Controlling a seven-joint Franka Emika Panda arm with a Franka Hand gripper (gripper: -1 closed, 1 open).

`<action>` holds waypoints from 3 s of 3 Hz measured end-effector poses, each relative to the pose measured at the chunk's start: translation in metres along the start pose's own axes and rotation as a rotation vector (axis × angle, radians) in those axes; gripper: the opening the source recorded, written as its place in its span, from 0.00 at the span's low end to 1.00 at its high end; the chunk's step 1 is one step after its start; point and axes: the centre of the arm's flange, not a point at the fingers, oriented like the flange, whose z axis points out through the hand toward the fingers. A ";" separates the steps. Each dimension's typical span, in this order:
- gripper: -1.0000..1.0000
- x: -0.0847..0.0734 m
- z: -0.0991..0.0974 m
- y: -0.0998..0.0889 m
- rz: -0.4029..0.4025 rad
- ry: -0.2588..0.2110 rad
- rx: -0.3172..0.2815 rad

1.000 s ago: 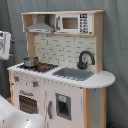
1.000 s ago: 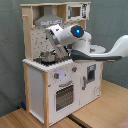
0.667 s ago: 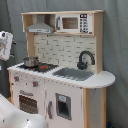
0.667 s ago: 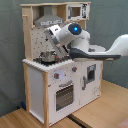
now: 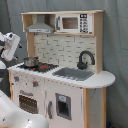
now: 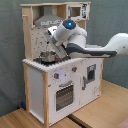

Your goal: Play with the kitchen

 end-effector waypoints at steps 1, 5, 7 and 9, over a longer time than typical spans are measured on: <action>1.00 -0.001 0.014 0.008 0.009 -0.055 0.060; 1.00 -0.002 0.086 0.025 0.013 -0.232 0.328; 1.00 0.000 0.102 0.016 -0.031 -0.274 0.428; 0.00 -0.003 0.119 0.008 -0.045 -0.308 0.487</action>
